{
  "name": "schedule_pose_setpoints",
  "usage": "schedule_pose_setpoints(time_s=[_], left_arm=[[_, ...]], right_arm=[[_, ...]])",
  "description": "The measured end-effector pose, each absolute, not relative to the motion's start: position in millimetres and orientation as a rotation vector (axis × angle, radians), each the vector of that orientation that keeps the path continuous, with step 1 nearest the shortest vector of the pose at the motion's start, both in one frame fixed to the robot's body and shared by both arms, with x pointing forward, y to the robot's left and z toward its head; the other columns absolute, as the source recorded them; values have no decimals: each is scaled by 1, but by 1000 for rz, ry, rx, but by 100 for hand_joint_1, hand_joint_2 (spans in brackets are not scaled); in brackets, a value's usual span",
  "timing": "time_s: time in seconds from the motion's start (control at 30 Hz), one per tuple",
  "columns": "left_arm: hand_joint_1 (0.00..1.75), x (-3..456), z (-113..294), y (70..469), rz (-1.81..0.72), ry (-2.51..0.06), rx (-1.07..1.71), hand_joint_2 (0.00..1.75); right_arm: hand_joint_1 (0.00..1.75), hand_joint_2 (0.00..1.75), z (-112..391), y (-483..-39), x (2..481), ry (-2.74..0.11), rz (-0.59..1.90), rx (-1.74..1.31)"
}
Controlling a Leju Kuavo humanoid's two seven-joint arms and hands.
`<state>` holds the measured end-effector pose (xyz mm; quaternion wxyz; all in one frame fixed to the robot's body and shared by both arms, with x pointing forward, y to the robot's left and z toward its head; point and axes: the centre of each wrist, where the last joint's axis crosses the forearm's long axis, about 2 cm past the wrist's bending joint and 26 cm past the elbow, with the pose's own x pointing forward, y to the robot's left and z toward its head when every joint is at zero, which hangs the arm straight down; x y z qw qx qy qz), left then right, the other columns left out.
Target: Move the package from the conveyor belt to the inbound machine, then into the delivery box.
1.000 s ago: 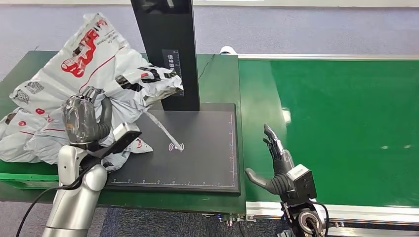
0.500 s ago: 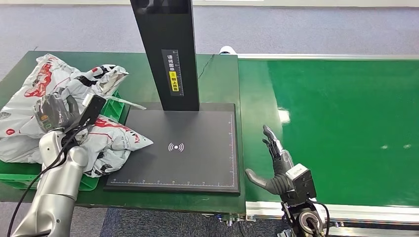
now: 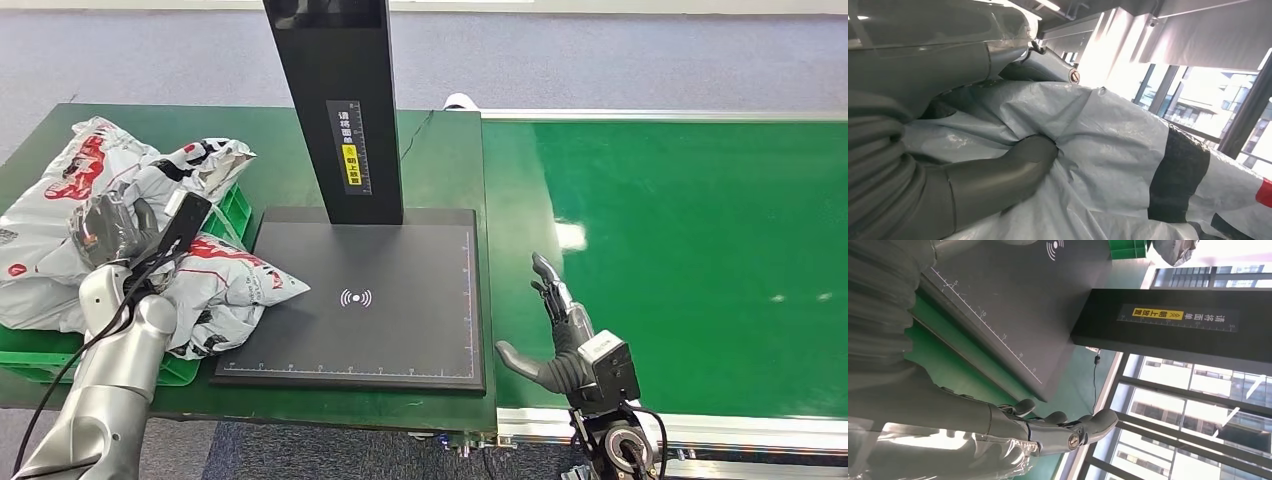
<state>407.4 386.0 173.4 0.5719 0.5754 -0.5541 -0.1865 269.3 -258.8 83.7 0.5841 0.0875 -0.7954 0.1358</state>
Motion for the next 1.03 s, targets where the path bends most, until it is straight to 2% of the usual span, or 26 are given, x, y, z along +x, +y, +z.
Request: schedule_pose_setpoints(time_s=[0.17, 0.33, 0.37, 0.47, 0.5, 0.8, 1.03], left_arm=[[175, 408, 170, 396, -436, -1252, 1340, 175], [171, 415, 164, 398, -569, -1108, 1191, 175], [154, 417, 164, 398, -606, -1065, 1136, 175], [29, 423, 165, 403, -666, -987, 1033, 175], [1, 424, 165, 405, -668, -977, 1026, 175], [0, 423, 162, 406, -568, -1030, 1131, 175], [0, 411, 155, 395, -405, -1362, 1223, 175]], right_arm=[[0, 175, 84, -259, 270, -1853, 315, 205], [0, 175, 85, -258, 275, -1850, 324, 216], [0, 175, 86, -257, 278, -1852, 326, 220], [0, 175, 87, -255, 284, -1853, 328, 224], [0, 175, 87, -255, 285, -1853, 328, 224], [0, 175, 84, -253, 283, -1837, 321, 225], [0, 175, 83, -252, 282, -1832, 315, 224]])
